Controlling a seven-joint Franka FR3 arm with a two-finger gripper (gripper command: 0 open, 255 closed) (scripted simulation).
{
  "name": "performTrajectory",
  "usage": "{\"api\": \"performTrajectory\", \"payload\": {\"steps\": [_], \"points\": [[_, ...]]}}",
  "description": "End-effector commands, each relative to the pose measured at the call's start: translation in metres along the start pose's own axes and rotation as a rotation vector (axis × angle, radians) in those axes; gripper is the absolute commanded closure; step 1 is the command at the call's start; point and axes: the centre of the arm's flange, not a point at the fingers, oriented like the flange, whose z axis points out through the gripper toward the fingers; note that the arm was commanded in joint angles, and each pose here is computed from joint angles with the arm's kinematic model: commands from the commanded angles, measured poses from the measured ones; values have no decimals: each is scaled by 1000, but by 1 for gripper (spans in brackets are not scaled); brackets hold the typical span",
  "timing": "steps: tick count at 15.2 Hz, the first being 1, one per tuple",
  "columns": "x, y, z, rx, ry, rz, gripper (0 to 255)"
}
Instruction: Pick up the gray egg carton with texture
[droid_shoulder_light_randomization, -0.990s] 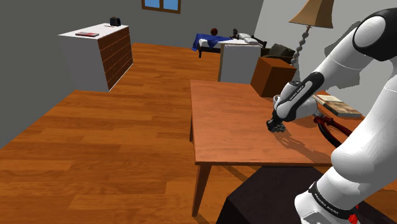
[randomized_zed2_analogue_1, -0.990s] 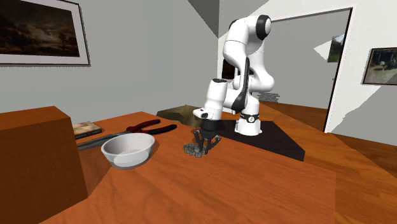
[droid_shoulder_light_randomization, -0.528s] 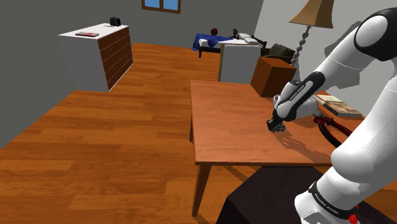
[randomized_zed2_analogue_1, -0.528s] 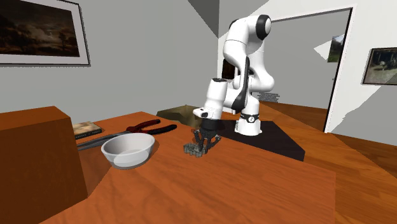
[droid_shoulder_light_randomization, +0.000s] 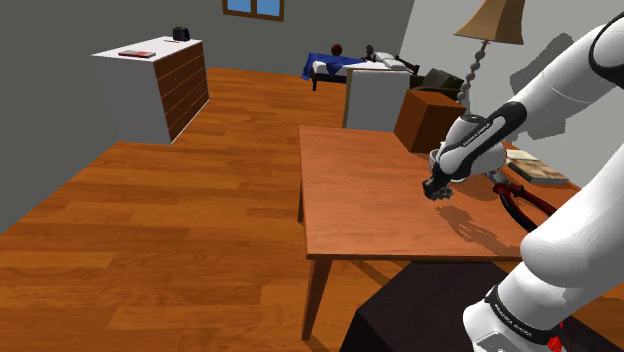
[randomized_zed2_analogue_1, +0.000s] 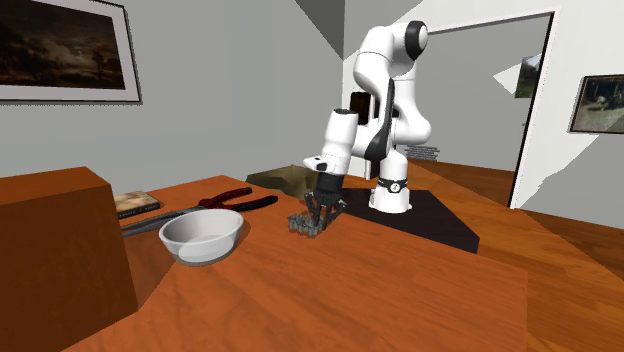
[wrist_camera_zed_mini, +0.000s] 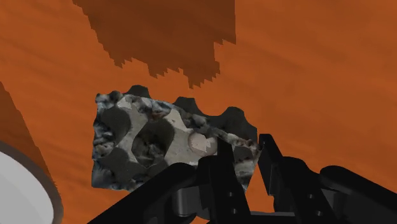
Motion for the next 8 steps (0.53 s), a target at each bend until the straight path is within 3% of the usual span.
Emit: {"api": "performTrajectory", "payload": {"steps": [1, 8], "points": [[1, 1, -11, 0, 0, 0, 255], [4, 6, -37, 0, 0, 0, 255]]}}
